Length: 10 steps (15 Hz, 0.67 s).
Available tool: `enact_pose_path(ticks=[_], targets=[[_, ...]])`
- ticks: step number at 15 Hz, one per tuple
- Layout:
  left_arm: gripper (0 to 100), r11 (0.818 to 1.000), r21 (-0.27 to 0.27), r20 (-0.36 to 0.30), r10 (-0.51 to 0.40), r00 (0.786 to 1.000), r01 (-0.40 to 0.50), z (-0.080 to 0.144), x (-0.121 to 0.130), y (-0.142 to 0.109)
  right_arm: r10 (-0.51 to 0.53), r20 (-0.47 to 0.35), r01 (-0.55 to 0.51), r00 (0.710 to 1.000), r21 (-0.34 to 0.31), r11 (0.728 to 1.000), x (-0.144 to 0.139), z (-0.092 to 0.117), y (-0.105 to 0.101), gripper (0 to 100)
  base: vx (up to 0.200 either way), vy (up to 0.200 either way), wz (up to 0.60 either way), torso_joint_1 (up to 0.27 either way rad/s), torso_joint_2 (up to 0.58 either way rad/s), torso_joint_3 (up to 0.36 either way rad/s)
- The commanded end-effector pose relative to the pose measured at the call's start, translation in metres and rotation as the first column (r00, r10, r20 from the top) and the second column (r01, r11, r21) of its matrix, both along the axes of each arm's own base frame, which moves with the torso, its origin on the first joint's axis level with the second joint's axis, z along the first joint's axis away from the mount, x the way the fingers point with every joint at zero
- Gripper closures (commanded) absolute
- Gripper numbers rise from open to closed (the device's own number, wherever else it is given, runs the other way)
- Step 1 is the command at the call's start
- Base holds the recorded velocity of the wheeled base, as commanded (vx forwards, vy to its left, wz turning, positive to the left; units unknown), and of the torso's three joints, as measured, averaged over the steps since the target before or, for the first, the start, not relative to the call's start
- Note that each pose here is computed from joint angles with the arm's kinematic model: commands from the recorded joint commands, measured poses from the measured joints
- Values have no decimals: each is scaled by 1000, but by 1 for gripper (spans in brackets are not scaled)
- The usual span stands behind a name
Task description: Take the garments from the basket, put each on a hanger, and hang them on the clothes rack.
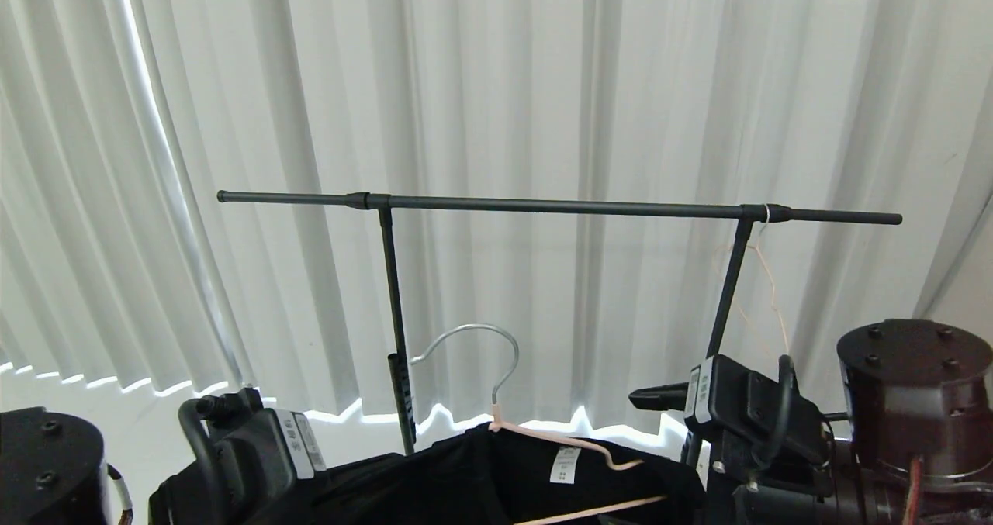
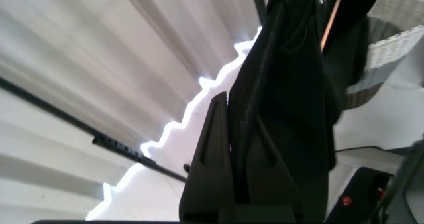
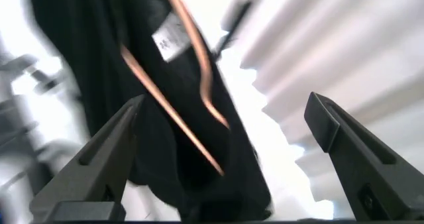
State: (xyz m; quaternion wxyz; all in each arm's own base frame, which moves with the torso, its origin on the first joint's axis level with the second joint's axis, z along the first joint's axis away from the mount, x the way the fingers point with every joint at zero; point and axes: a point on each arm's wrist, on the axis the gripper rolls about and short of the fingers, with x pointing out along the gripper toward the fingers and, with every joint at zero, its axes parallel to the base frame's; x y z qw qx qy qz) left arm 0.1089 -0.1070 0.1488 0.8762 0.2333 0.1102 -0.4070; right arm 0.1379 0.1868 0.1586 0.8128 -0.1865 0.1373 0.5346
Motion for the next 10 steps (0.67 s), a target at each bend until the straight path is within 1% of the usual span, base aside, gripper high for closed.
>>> enact_pose_path(ticks=[1, 3, 4, 7, 10], targets=[[100, 999, -23, 28, -25, 999, 25, 5, -8, 2, 93, 15, -93, 996, 8, 996, 4, 23, 10, 0, 0, 0, 0, 0, 0, 0], [100, 999, -21, 34, -48, 998, 49, 6, -9, 0, 144, -16, -145, 989, -29, 989, 5, 26, 18, 0, 0, 0, 0, 0, 0, 0], [100, 998, -14, 43, -68, 997, 69, 6, -10, -3, 163, -51, -166, 985, -60, 984, 5, 23, 25, 0, 0, 0, 0, 0, 0, 0], [100, 997, -6, 56, -81, 995, 82, 7, -11, -4, 159, -80, -166, 984, -88, 982, 9, 14, 30, 0, 0, 0, 0, 0, 0, 0], [100, 996, -14, 65, -86, 994, 87, 10, -11, -5, 155, -98, -165, 983, -109, 980, 10, 9, 31, 0, 0, 0, 0, 0, 0, 0]])
